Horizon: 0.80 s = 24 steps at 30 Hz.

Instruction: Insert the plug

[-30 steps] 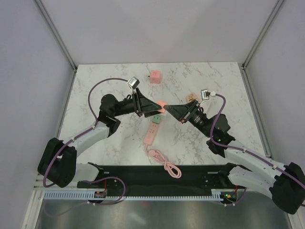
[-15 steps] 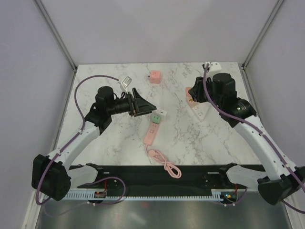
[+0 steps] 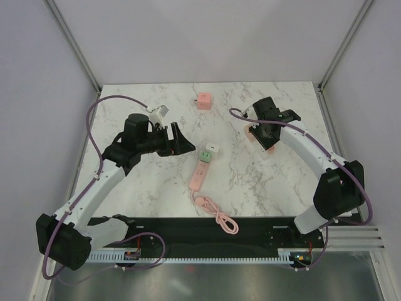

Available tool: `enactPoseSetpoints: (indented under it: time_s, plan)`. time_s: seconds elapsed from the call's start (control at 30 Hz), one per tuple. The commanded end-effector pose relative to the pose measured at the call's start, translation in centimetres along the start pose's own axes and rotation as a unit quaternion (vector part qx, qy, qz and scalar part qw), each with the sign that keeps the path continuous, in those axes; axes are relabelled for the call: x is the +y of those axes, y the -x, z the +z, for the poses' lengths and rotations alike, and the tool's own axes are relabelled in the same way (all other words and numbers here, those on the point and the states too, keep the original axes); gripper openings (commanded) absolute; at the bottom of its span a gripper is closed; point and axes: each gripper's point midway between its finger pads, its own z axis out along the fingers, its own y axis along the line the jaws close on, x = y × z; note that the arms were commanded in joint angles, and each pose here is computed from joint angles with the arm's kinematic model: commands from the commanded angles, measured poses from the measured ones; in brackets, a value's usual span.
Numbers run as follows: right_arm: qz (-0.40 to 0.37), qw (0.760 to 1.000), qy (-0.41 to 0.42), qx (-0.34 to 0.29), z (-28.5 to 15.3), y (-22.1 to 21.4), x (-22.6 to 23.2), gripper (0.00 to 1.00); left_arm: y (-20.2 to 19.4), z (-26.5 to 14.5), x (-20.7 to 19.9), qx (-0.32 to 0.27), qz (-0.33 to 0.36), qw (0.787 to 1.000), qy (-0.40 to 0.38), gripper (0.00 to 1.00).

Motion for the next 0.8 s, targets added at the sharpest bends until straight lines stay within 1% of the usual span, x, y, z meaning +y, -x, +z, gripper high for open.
enactPoseSetpoints:
  time_s: [0.0,0.17,0.33,0.4,0.77]
  plan:
    - [-0.039,0.999,-0.008,0.002,-0.1,0.9,-1.7,0.0,1.0,-1.4,0.3,-0.026,0.047,0.998,0.023,0.89]
    - [-0.036,0.999,0.017,0.018,1.7,1.2,-1.6,0.0,1.8,-2.5,1.0,-0.059,0.053,0.995,0.055,0.89]
    - [-0.03,0.999,0.027,0.009,2.3,2.0,-2.0,0.0,3.0,-3.7,1.4,-0.095,0.055,0.991,0.078,0.89]
    - [-0.032,0.999,0.033,0.012,2.7,1.7,-2.0,0.0,3.2,-3.8,1.7,-0.1,0.051,0.99,0.081,0.89]
    - [-0.027,0.999,0.037,-0.026,3.5,2.4,-2.5,0.0,3.3,-3.7,1.7,-0.098,0.037,0.992,0.065,0.89]
